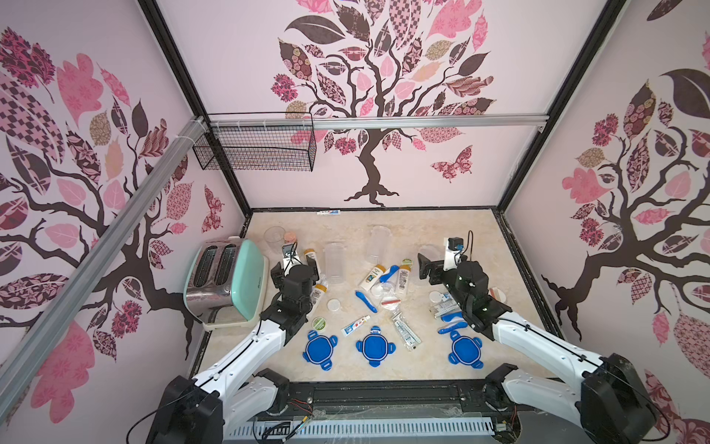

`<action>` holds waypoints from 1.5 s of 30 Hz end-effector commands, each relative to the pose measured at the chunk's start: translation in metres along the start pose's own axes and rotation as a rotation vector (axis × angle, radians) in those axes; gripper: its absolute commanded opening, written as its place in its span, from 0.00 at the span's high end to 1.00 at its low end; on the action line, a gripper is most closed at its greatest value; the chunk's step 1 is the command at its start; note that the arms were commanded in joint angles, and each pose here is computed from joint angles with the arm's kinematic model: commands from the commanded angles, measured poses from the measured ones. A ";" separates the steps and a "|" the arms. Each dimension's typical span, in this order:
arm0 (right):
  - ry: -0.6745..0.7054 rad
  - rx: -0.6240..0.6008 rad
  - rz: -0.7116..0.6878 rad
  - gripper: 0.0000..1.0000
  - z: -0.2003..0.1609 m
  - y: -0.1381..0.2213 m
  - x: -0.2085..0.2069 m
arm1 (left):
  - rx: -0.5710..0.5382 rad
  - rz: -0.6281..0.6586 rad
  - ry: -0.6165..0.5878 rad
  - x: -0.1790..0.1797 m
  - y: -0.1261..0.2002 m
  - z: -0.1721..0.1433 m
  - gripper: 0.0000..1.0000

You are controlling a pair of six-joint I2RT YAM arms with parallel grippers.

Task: Take out toiletry kits
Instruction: Reset both arms

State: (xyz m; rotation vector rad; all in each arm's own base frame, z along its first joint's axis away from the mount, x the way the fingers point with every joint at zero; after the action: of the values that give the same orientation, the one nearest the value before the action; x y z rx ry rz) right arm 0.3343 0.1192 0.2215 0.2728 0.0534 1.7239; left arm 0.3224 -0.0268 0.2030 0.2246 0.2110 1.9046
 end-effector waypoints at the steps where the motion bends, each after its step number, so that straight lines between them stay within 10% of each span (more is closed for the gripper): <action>1: -0.072 -0.096 -0.197 0.00 0.005 0.007 -0.055 | -0.074 0.067 -0.014 0.021 -0.009 -0.006 0.15; 21: -0.063 -0.176 -0.508 0.00 -0.063 0.043 -0.137 | -0.049 -0.028 -0.069 0.028 -0.032 -0.053 0.15; 34: 0.018 -0.329 -0.476 0.00 -0.054 0.041 -0.143 | -0.125 -0.109 -0.024 0.030 -0.056 -0.058 0.16; 45: 0.085 -0.232 -0.378 0.00 -0.069 0.013 -0.130 | -0.023 -0.201 -0.057 0.015 -0.079 -0.070 0.16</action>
State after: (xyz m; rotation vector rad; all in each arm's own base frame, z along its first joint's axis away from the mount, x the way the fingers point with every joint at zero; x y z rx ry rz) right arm 0.3189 -0.0049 0.1274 0.0588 -0.0017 1.3298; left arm 0.3609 0.0133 0.1155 0.2396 0.1500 1.7411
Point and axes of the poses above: each gripper's point midway between its finger pads, its own y axis back along the fingers, its own x axis along the line the jaws close on, z = x × y, the point moved 2 cm from there along y, back along the fingers
